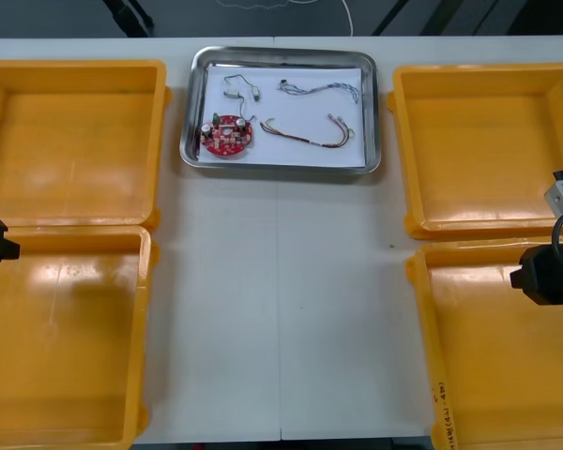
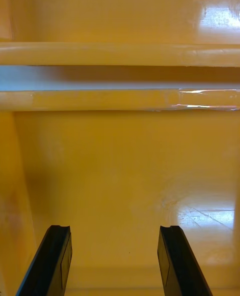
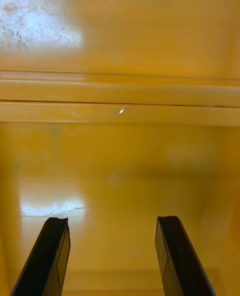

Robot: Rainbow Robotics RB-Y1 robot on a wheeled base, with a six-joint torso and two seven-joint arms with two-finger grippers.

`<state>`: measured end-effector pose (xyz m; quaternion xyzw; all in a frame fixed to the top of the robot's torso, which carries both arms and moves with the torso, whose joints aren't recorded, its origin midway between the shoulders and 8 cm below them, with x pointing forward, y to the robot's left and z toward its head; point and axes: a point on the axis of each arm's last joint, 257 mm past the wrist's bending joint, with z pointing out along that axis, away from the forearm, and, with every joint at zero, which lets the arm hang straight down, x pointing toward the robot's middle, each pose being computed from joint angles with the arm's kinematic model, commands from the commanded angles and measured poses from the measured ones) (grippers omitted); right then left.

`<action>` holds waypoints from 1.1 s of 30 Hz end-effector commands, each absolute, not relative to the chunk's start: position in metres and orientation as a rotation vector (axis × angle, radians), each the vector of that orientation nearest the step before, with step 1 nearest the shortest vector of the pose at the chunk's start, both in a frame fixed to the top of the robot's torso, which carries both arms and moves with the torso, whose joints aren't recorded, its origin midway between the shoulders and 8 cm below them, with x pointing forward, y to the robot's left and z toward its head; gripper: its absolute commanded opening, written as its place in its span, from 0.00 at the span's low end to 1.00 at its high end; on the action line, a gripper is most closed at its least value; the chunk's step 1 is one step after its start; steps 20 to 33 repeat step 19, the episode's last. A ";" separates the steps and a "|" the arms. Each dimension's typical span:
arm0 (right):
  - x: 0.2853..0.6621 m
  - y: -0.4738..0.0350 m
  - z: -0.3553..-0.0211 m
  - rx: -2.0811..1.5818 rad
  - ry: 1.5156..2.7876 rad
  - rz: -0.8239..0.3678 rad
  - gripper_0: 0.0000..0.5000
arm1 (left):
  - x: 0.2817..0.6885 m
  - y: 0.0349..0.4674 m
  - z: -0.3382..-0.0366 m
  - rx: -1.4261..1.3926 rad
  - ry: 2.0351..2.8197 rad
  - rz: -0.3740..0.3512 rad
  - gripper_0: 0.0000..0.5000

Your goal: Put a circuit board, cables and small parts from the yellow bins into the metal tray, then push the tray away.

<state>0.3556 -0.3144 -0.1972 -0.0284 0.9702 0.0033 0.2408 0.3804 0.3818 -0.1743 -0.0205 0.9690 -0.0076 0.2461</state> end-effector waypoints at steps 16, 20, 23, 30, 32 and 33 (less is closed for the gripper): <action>0.354 -0.325 -0.191 -0.100 2.626 -0.042 1.00 | 0.375 0.389 -0.168 -0.026 2.644 0.042 1.00; 0.354 -0.325 -0.191 -0.100 2.626 -0.042 1.00 | 0.375 0.389 -0.168 -0.026 2.644 0.042 1.00; 0.354 -0.325 -0.191 -0.100 2.626 -0.042 1.00 | 0.375 0.389 -0.168 -0.026 2.644 0.042 1.00; 0.354 -0.325 -0.191 -0.100 2.626 -0.042 1.00 | 0.375 0.389 -0.168 -0.026 2.644 0.042 1.00; 0.354 -0.325 -0.191 -0.100 2.626 -0.042 1.00 | 0.375 0.389 -0.168 -0.026 2.644 0.042 1.00; 0.354 -0.325 -0.191 -0.100 2.626 -0.042 1.00 | 0.375 0.389 -0.168 -0.026 2.644 0.042 1.00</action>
